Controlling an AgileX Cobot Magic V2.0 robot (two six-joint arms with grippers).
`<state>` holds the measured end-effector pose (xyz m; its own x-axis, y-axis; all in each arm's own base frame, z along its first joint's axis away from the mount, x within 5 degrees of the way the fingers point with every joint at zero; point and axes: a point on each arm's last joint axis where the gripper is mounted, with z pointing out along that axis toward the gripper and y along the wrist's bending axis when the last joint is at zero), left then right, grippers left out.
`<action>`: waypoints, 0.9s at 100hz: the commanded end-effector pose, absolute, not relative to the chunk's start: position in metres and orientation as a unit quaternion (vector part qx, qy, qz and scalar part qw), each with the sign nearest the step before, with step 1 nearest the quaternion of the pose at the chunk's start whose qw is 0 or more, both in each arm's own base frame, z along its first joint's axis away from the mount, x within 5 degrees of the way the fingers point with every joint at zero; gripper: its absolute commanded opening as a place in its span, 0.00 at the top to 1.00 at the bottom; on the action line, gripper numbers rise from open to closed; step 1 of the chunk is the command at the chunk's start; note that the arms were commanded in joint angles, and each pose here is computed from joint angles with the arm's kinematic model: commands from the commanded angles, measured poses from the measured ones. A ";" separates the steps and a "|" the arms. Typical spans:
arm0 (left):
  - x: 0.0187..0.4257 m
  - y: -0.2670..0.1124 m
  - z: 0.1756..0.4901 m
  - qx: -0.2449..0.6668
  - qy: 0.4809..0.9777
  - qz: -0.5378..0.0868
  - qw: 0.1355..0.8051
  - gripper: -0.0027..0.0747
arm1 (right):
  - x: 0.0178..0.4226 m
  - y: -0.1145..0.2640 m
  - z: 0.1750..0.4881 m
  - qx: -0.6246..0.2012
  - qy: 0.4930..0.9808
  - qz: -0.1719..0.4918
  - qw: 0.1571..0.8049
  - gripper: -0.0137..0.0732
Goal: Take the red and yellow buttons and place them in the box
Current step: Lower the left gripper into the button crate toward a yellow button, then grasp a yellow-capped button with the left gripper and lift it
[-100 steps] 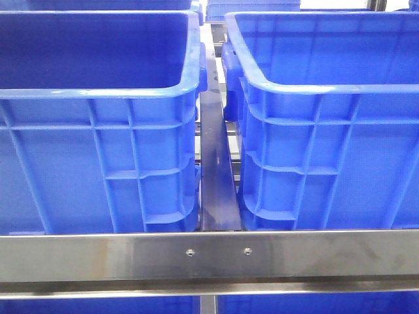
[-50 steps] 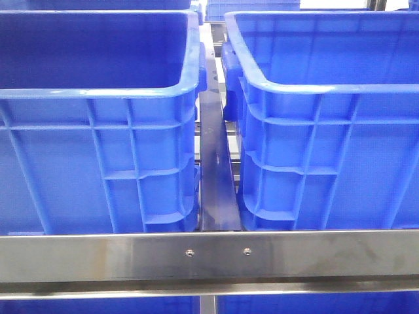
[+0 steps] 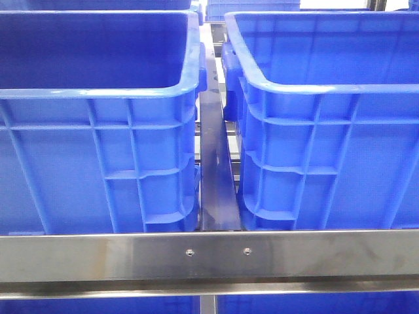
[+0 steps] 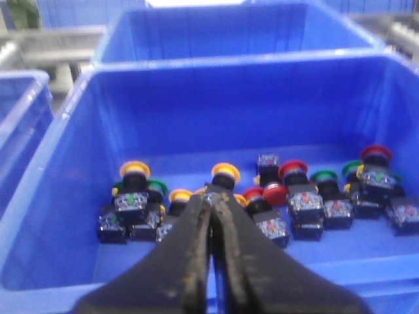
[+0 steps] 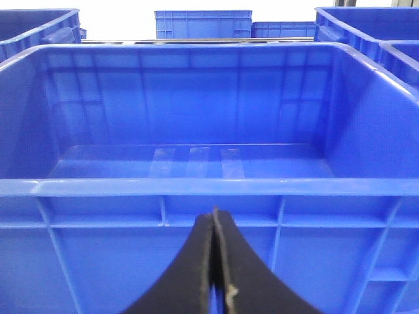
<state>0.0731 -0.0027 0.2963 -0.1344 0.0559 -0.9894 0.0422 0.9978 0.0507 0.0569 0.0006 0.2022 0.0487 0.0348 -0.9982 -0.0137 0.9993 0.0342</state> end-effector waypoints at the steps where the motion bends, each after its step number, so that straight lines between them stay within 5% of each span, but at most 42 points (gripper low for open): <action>1: 0.088 -0.004 0.322 0.027 0.741 -0.004 0.671 0.80 | 0.053 0.001 0.217 0.000 0.643 0.015 0.766 0.91; 14: 0.114 -0.005 0.333 0.026 0.761 -0.007 0.648 0.38 | 0.053 0.001 0.217 0.000 0.643 0.015 0.766 0.91; 25: 0.138 -0.006 0.336 0.025 0.783 -0.009 0.621 0.21 | 0.053 0.001 0.217 0.000 0.643 0.015 0.766 0.91; 90: 0.296 -0.012 0.328 0.062 0.934 -0.001 0.353 0.20 | 0.053 0.001 0.217 0.000 0.643 0.015 0.766 0.91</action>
